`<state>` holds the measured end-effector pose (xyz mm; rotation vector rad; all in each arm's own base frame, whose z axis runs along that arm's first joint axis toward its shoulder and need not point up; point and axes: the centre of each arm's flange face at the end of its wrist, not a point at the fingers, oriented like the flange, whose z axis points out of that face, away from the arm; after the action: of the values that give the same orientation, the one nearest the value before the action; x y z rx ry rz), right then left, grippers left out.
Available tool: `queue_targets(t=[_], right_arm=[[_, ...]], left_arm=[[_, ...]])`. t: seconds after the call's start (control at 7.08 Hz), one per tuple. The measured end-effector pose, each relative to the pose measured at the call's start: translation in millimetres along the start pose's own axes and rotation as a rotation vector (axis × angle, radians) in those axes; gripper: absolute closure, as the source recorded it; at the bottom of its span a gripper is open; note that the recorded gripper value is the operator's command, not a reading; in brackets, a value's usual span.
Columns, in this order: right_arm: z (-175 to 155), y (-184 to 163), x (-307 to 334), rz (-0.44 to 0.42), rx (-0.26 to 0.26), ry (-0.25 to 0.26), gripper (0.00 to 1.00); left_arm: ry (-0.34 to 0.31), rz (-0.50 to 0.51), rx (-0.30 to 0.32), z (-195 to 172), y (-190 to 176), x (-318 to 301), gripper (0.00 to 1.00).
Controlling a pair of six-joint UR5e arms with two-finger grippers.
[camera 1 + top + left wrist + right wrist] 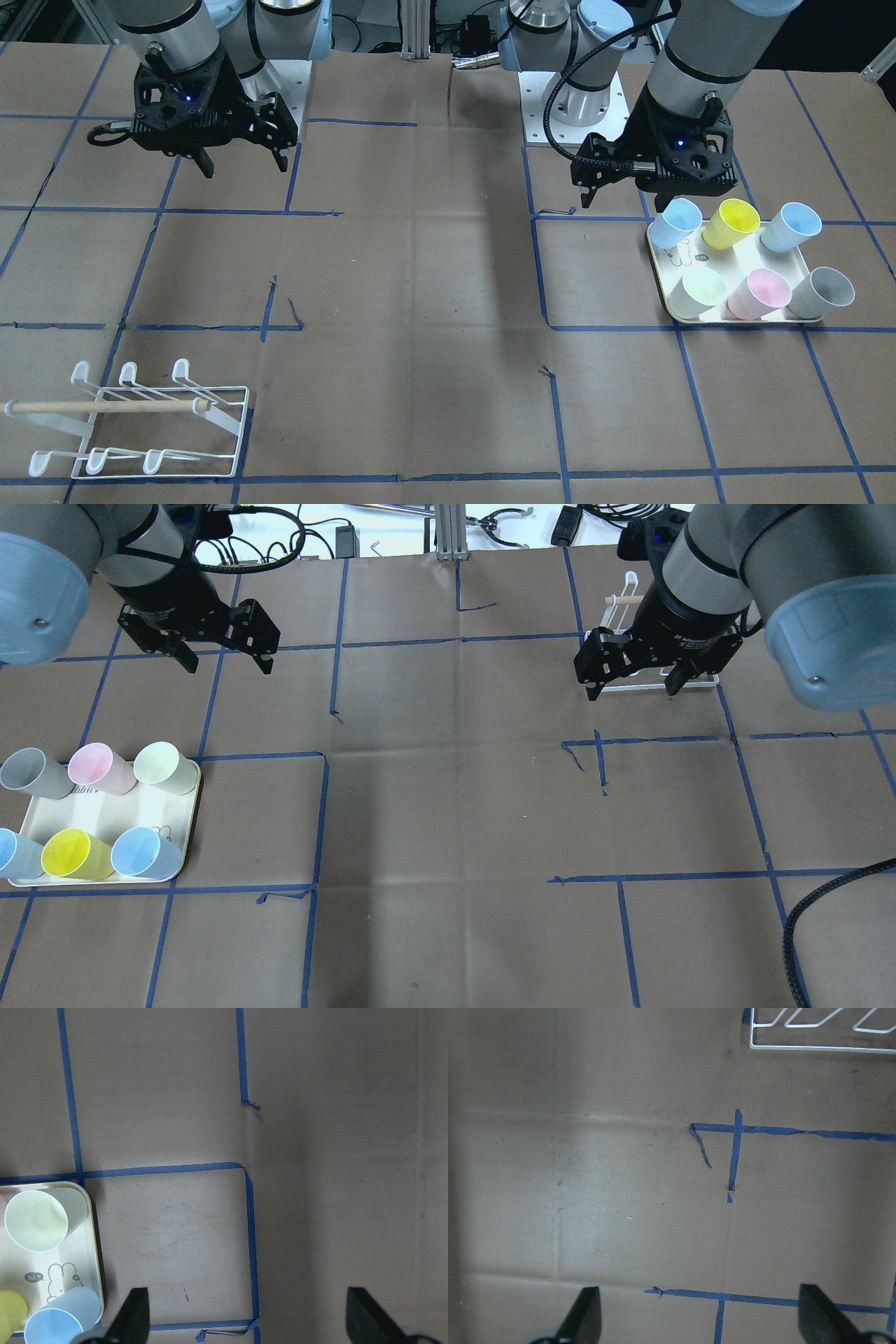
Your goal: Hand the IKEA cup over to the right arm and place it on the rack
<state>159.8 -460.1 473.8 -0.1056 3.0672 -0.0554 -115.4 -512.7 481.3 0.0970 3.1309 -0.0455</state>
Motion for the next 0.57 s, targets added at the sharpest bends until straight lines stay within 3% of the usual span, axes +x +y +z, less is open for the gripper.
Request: queue_targets(t=[0.57], right_arm=[[2.6, -1.5, 0.2, 0.0, -0.005, -0.001, 0.0]], left_arm=[[0.001, -0.001, 0.004, -1.7, 0.4, 0.2, 0.0]])
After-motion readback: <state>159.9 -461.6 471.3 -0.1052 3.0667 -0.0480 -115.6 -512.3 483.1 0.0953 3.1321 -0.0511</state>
